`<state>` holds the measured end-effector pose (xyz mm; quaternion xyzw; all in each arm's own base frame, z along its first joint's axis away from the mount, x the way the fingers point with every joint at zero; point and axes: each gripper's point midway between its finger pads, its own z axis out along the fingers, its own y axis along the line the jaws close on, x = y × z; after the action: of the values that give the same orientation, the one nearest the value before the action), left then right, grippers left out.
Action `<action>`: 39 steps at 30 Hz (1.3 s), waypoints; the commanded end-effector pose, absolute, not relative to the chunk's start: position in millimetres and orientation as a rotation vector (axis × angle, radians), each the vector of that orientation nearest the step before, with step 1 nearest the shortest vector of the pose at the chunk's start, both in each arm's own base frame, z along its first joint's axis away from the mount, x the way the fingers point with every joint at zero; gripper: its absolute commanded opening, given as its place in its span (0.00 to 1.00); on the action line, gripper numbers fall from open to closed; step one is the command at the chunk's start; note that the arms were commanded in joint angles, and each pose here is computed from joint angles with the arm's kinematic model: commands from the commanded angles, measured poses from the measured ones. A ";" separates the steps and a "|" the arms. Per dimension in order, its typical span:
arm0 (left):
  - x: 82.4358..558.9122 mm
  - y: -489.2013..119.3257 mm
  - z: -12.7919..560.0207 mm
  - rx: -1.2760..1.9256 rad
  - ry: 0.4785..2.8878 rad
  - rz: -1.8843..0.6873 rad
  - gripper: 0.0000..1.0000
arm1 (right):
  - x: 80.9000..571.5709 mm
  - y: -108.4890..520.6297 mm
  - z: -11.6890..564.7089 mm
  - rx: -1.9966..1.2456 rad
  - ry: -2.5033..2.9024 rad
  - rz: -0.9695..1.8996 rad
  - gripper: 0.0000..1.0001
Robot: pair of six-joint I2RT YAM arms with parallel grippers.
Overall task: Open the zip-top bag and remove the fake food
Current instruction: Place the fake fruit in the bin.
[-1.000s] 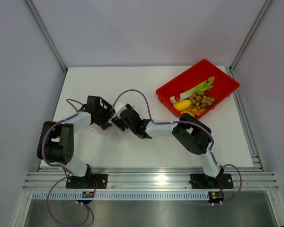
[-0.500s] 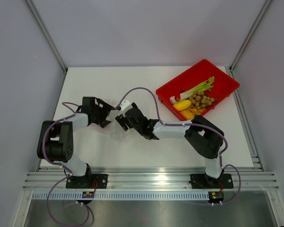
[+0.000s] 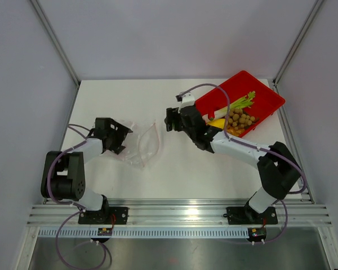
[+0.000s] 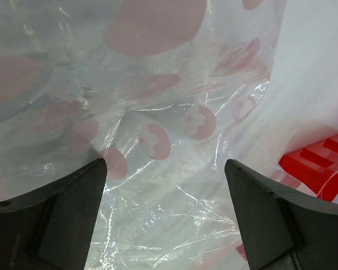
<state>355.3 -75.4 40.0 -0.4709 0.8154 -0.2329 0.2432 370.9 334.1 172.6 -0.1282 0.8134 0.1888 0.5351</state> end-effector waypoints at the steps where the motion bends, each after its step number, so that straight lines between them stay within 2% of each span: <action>1: 358.2 -62.7 54.2 -1.263 2.133 -0.610 0.90 | 383.3 291.4 206.1 -0.101 1.907 0.447 0.69; 9: 372.6 -85.3 114.0 -1.041 1.935 -0.877 0.90 | 416.0 194.0 203.3 0.229 1.927 0.312 0.70; 17: 359.2 -88.1 182.0 -0.792 1.744 -0.796 0.93 | 434.9 130.2 190.3 0.406 1.913 0.158 0.69; 23: 344.3 -99.2 211.4 -0.599 1.657 -0.782 0.95 | 447.0 103.7 161.9 0.501 1.999 0.061 0.63; 30: 328.6 -108.9 210.8 -0.468 1.651 -0.813 0.99 | 451.1 82.1 143.9 0.557 2.034 -0.073 0.63; 31: 328.3 -109.0 211.2 -0.463 1.652 -0.810 0.99 | 452.2 81.0 146.5 0.565 2.028 -0.075 0.66; 33: 327.8 -109.9 210.7 -0.456 1.656 -0.813 0.99 | 450.8 77.2 143.6 0.581 2.035 -0.087 0.87; 35: 328.2 -111.1 211.2 -0.453 1.659 -0.818 0.99 | 450.2 75.6 145.5 0.591 2.031 -0.089 0.98; 39: 328.1 -119.1 212.9 -0.399 1.667 -0.845 0.99 | 446.1 75.3 154.2 0.594 2.014 -0.068 1.00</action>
<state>326.2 -109.7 190.5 -0.2140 0.7309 -0.3415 0.5508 441.8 82.6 126.0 0.2233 0.8530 -0.0293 0.4708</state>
